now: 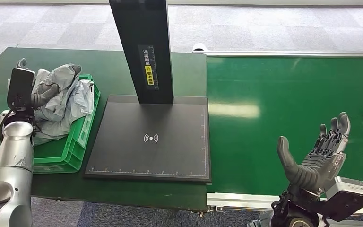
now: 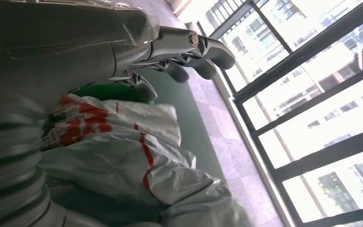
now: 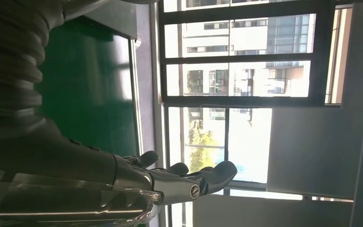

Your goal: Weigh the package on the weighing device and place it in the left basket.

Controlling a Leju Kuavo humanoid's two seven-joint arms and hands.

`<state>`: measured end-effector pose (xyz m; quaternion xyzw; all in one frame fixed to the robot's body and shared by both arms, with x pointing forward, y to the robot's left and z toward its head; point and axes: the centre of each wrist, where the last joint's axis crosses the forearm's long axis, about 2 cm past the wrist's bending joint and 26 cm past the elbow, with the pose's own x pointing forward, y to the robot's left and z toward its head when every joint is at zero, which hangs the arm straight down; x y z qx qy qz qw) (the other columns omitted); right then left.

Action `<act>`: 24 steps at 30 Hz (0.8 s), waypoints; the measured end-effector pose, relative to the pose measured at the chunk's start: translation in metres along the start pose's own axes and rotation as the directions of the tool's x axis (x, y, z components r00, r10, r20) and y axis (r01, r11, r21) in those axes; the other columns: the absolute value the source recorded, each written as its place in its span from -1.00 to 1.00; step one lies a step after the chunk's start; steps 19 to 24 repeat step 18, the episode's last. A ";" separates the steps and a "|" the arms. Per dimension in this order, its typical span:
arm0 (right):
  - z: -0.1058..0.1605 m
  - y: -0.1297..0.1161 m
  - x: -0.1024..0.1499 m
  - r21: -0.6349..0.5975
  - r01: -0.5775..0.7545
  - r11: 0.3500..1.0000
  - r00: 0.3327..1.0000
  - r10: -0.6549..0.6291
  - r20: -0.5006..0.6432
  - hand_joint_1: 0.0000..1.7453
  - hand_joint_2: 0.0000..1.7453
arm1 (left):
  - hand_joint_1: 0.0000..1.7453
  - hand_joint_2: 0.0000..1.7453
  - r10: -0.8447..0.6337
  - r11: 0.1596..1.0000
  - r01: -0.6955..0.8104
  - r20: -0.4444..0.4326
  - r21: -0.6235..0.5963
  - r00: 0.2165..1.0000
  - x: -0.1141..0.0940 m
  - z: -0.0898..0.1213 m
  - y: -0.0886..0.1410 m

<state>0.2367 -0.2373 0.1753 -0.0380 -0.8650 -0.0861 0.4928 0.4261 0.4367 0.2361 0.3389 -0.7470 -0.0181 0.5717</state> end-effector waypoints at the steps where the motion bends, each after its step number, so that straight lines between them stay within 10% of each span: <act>1: 0.000 0.000 0.000 0.000 0.000 1.000 1.000 0.000 0.000 -1.00 1.00 | -1.00 1.00 0.026 1.000 -0.026 0.018 0.016 0.999 0.004 0.000 0.001; 8: 0.000 0.002 -0.001 -0.007 -0.005 1.000 1.000 0.005 -0.002 -1.00 1.00 | -1.00 1.00 0.392 0.906 -0.410 0.158 0.106 0.906 0.041 0.008 0.013; 13: 0.003 -0.001 -0.002 -0.033 -0.022 0.999 1.000 0.022 -0.006 -1.00 1.00 | -1.00 1.00 0.676 0.724 -0.689 0.231 -0.029 0.700 0.070 0.032 0.011; 18: 0.006 -0.002 -0.002 -0.013 -0.018 1.000 0.999 0.017 -0.030 -1.00 1.00 | -1.00 1.00 0.839 0.535 -0.784 0.087 -0.316 0.538 0.072 0.088 -0.022; 24: 0.006 -0.002 -0.002 -0.013 -0.018 1.000 0.999 0.017 -0.030 -1.00 1.00 | -1.00 1.00 0.839 0.535 -0.784 0.087 -0.316 0.538 0.072 0.088 -0.022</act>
